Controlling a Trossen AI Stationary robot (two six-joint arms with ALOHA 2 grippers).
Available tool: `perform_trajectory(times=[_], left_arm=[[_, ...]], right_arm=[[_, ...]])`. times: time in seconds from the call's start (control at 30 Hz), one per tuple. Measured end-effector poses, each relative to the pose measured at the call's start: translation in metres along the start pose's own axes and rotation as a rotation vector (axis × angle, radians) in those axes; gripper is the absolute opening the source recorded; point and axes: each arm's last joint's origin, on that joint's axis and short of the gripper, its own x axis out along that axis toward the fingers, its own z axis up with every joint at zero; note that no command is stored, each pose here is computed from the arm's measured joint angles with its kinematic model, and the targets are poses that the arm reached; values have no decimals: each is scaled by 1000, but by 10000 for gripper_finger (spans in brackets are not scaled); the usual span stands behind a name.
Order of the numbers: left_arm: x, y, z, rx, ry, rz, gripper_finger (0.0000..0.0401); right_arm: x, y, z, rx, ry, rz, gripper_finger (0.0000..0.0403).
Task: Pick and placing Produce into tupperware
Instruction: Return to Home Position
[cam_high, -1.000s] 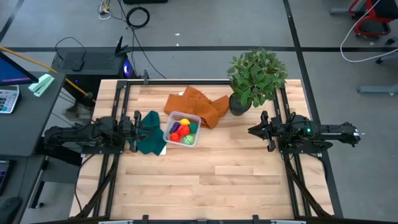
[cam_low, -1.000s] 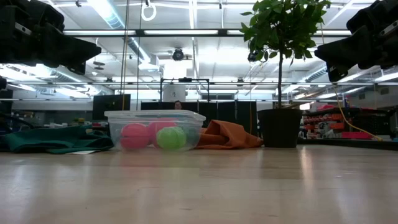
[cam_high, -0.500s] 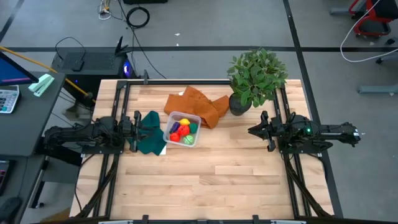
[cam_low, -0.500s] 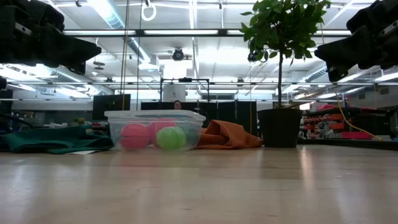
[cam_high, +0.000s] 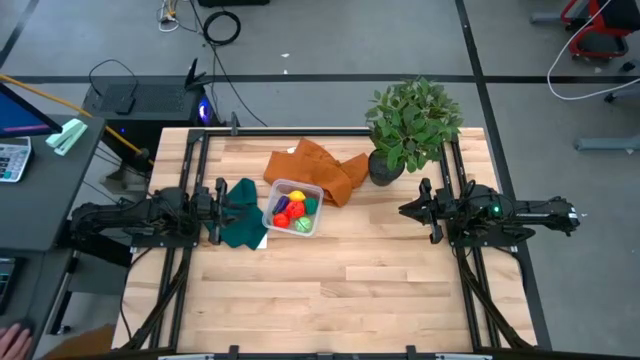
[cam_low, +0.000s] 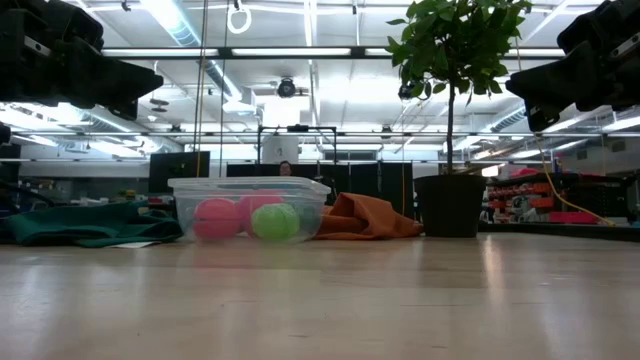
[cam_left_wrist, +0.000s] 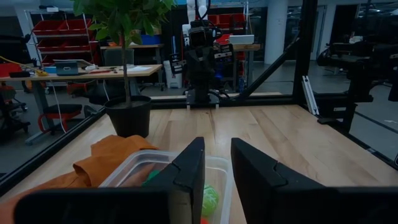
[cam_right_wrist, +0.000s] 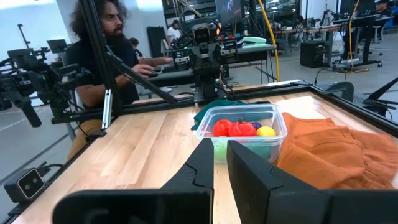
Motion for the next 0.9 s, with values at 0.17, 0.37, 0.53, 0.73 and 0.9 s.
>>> perform_trajectory(times=[0.17,0.37,0.53,0.73,0.9], left_arm=[[0,0,0,0,0,0,79],[0,0,0,0,0,0,77],[0,0,0,0,0,0,84],[0,0,0,0,0,0,84],[0,0,0,0,0,0,78]], right_arm=[[0,0,0,0,1,0,14],[0,0,0,0,0,0,14],[0,0,0,0,0,0,14],[0,0,0,0,1,0,14],[0,0,0,0,0,0,14]])
